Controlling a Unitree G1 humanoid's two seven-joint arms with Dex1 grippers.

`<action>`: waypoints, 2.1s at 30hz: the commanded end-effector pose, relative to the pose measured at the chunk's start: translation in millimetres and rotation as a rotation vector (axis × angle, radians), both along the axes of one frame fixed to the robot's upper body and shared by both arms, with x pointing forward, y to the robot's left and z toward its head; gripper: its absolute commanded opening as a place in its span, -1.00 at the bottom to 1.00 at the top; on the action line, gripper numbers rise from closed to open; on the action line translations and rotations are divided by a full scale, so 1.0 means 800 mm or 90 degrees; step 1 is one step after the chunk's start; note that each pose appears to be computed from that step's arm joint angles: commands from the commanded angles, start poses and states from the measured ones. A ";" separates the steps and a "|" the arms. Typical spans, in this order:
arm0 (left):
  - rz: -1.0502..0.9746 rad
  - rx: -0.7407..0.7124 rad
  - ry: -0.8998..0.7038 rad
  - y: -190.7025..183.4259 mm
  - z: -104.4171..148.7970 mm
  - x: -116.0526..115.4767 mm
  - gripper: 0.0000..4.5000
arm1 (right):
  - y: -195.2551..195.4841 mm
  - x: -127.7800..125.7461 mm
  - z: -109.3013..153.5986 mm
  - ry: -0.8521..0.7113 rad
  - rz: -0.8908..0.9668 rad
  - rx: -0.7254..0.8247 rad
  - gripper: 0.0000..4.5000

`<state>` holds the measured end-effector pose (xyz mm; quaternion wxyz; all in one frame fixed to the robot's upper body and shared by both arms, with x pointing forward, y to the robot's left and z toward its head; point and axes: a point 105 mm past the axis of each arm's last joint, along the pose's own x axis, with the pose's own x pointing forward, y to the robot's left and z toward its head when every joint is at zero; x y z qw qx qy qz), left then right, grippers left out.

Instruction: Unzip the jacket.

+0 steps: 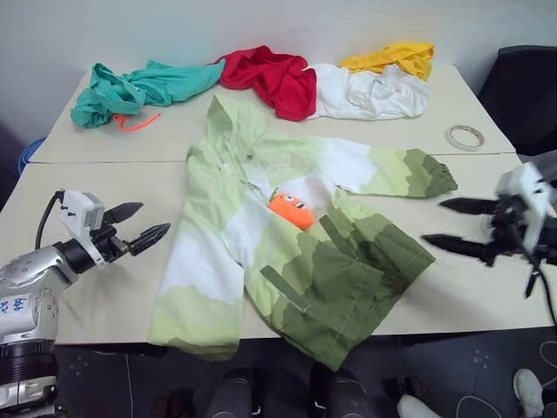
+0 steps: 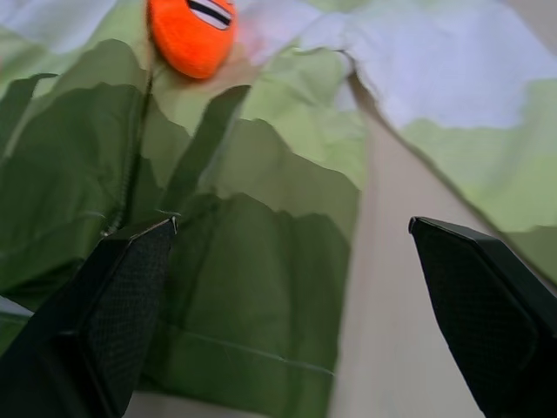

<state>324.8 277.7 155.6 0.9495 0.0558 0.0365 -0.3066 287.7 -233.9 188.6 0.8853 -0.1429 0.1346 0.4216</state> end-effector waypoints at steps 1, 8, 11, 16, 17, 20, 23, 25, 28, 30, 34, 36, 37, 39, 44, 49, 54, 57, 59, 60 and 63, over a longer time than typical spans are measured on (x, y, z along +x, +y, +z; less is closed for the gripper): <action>0.007 -0.002 -0.006 -0.007 0.005 0.026 1.00 | 0.014 0.006 -0.025 -0.001 -0.024 -0.008 0.99; 0.097 -0.144 0.016 -0.020 0.024 0.107 1.00 | 0.007 0.021 -0.059 0.013 -0.082 -0.022 0.99; 0.084 -0.170 0.054 -0.041 0.018 0.125 1.00 | 0.001 0.026 -0.074 0.031 -0.106 -0.017 0.99; 0.088 -0.160 0.086 -0.068 0.004 0.146 1.00 | -0.001 0.022 -0.099 0.075 -0.120 -0.011 0.69; 0.081 -0.163 0.092 -0.074 0.003 0.147 1.00 | 0.001 0.021 -0.099 0.078 -0.121 -0.003 0.55; 0.047 -0.170 0.115 -0.094 -0.002 0.149 1.00 | 0.005 0.010 -0.106 0.098 -0.109 0.003 0.10; 0.023 -0.174 0.135 -0.106 -0.008 0.147 0.59 | 0.001 0.005 -0.110 0.093 -0.118 -0.009 -0.38; 0.007 -0.182 0.148 -0.111 -0.012 0.145 0.31 | -0.003 0.006 -0.108 0.077 -0.126 -0.023 -0.68; -0.008 -0.173 0.169 -0.110 -0.024 0.138 -0.14 | -0.019 0.016 -0.100 0.032 -0.161 -0.062 -1.00; -0.017 -0.175 0.178 -0.106 -0.030 0.132 -0.44 | -0.030 0.020 -0.095 0.009 -0.178 -0.091 -1.00; -0.041 -0.201 0.182 -0.095 -0.042 0.113 -0.99 | -0.048 0.028 -0.082 -0.021 -0.196 -0.134 -1.00; -0.041 -0.219 0.170 -0.086 -0.047 0.092 -0.99 | -0.057 0.038 -0.068 -0.046 -0.213 -0.148 -1.00; -0.043 -0.221 0.167 -0.085 -0.048 0.082 -0.99 | -0.059 0.041 -0.064 -0.054 -0.219 -0.151 -1.00; -0.041 -0.238 0.153 -0.080 -0.044 0.050 -0.99 | -0.068 0.056 -0.050 -0.082 -0.244 -0.163 -1.00; -0.002 -0.267 0.116 -0.073 -0.030 -0.011 -0.99 | -0.088 0.100 -0.026 -0.133 -0.337 -0.187 -1.00; 0.074 -0.317 0.074 -0.070 -0.024 -0.067 -0.99 | -0.062 0.154 0.000 -0.175 -0.366 -0.172 -1.00; 0.141 -0.345 0.020 -0.075 -0.024 -0.103 -0.99 | -0.027 0.187 0.020 -0.215 -0.351 -0.154 -1.00; 0.183 -0.370 -0.018 -0.079 -0.024 -0.127 -0.99 | -0.014 0.201 0.034 -0.245 -0.347 -0.152 -1.00; 0.203 -0.364 -0.028 -0.082 -0.027 -0.142 -0.99 | -0.010 0.204 0.038 -0.252 -0.334 -0.158 -1.00; 0.210 -0.362 -0.031 -0.083 -0.029 -0.150 -0.99 | -0.009 0.205 0.038 -0.251 -0.327 -0.154 -1.00; 0.218 -0.372 -0.020 -0.085 -0.038 -0.166 -0.99 | -0.004 0.202 0.024 -0.234 -0.297 -0.148 -1.00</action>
